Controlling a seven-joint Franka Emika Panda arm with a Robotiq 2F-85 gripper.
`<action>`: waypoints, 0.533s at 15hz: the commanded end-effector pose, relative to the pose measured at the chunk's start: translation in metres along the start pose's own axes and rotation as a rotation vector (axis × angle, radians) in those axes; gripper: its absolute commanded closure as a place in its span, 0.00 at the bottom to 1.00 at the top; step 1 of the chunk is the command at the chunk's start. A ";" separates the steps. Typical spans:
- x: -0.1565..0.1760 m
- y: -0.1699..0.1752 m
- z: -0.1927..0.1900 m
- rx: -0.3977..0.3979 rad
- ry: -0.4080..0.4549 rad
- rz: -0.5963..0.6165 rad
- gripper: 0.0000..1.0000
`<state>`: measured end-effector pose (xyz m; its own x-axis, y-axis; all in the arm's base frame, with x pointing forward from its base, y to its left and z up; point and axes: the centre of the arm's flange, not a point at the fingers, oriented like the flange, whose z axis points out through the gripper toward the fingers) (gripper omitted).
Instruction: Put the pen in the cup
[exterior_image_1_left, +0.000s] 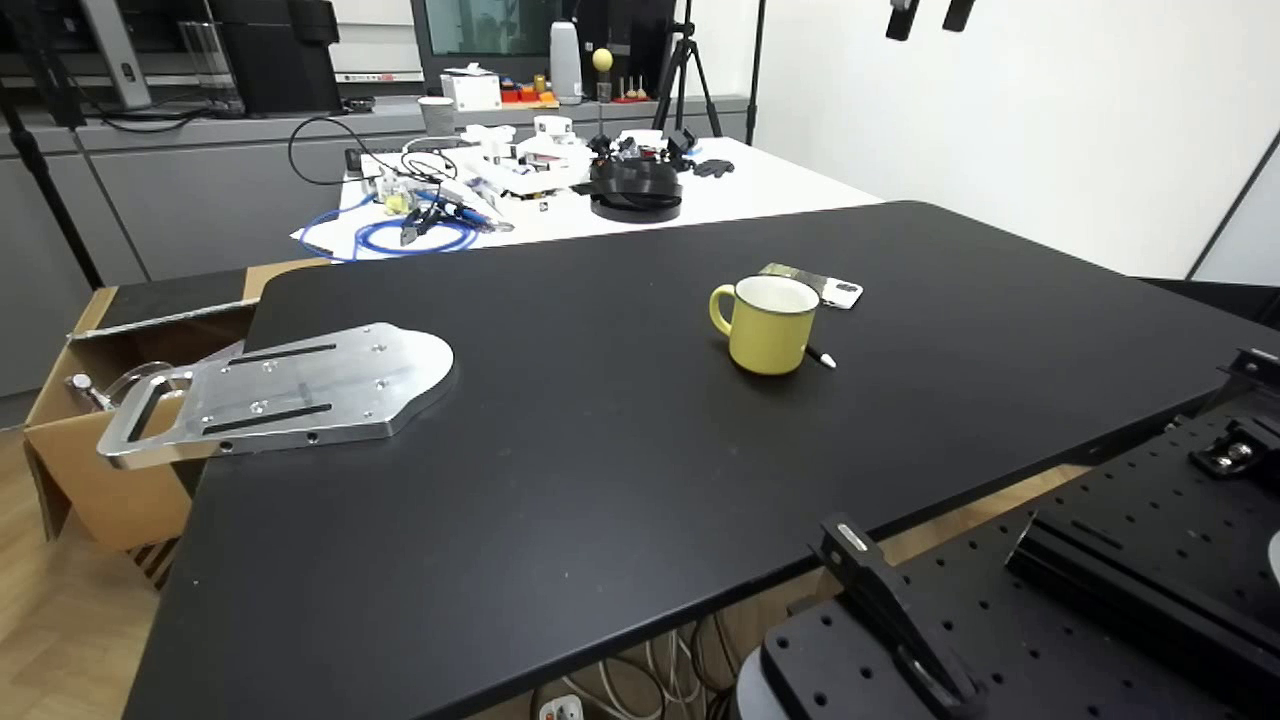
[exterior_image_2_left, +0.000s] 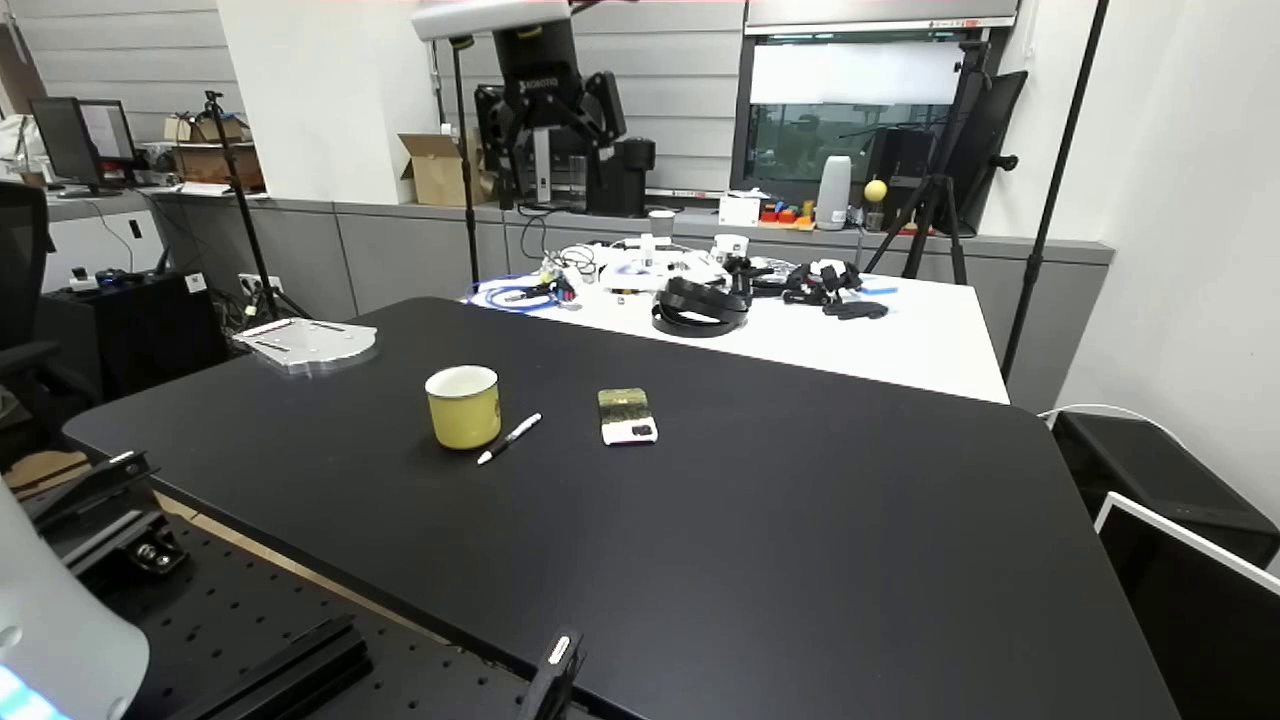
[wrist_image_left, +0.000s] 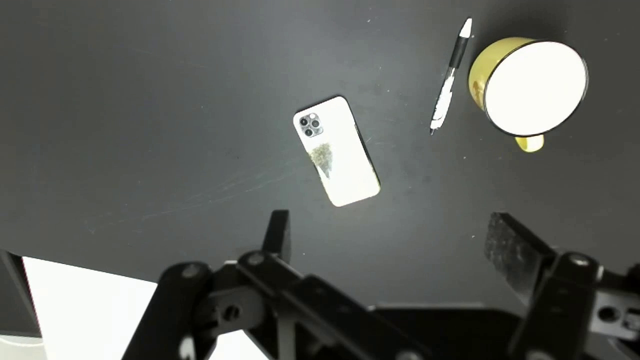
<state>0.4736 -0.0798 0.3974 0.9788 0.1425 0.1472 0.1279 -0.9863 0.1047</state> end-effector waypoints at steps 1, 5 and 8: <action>0.031 0.014 0.038 -0.018 0.000 0.081 0.00; 0.054 0.018 0.081 -0.030 -0.001 0.154 0.00; 0.063 0.008 0.110 -0.020 -0.033 0.175 0.00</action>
<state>0.5267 -0.0947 0.3193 0.9891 0.0132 0.1469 -0.0017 -0.9949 0.1009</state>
